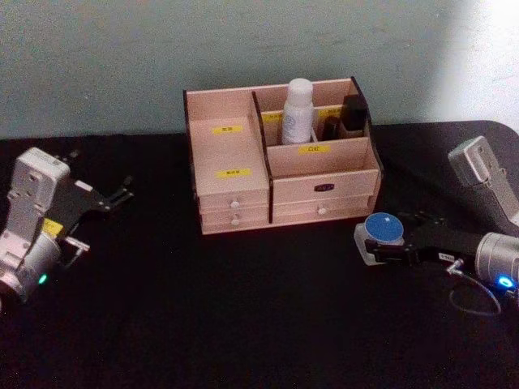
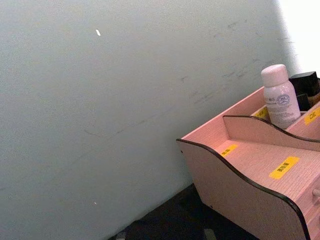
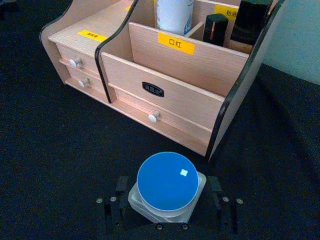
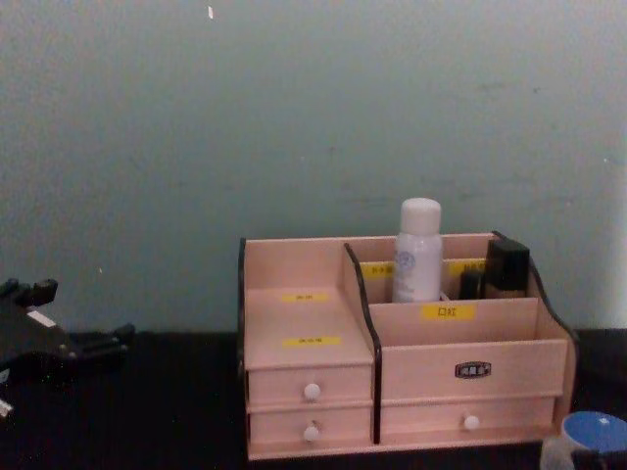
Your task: Pick up the facial cleanser and watermelon frost from the table and place them into the tiered storage box.
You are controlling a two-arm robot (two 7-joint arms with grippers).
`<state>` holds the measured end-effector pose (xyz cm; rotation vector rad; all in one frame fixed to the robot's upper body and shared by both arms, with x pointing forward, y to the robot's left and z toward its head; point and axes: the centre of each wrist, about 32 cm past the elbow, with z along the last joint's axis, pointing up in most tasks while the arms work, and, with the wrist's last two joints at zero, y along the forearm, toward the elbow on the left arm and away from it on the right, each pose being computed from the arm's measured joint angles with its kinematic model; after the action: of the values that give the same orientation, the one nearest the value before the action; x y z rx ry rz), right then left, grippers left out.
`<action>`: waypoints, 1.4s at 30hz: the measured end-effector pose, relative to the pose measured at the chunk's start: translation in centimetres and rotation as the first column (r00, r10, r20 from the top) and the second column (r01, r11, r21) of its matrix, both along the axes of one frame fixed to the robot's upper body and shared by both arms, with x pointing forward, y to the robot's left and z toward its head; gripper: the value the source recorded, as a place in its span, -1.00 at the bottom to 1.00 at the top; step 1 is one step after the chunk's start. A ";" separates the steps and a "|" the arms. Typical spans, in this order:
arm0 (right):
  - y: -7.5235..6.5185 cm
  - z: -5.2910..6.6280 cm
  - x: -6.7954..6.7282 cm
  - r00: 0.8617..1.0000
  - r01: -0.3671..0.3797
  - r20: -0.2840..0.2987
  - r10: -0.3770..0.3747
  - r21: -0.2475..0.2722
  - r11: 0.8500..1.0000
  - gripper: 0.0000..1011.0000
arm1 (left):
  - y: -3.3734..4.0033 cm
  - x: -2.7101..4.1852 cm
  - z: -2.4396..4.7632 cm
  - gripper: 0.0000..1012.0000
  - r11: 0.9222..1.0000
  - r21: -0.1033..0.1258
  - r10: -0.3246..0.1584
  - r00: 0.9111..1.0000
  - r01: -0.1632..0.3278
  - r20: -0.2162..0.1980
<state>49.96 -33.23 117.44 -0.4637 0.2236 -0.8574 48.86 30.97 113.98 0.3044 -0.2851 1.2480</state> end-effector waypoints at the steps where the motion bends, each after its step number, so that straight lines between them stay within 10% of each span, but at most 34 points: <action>1: 0.0 0.0 0.0 1.000 0.001 -0.001 -0.001 -0.001 1.000 0.98 | 0.00 0.00 0.00 0.98 1.000 0.000 0.000 1.000 0.000 0.000; 34: -0.1 -0.2 0.2 1.000 0.005 -0.007 -0.005 -0.001 1.000 0.98 | 0.00 0.00 0.00 0.98 1.000 0.000 0.000 1.000 0.000 0.000; 42: -0.1 -0.2 0.2 1.000 0.005 -0.006 -0.005 0.000 1.000 0.63 | 0.00 0.00 0.00 0.98 1.000 0.000 0.000 1.000 0.000 0.000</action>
<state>50.15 -33.30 117.24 -0.4665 0.2304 -0.8606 48.86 30.97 113.98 0.3045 -0.2850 1.2479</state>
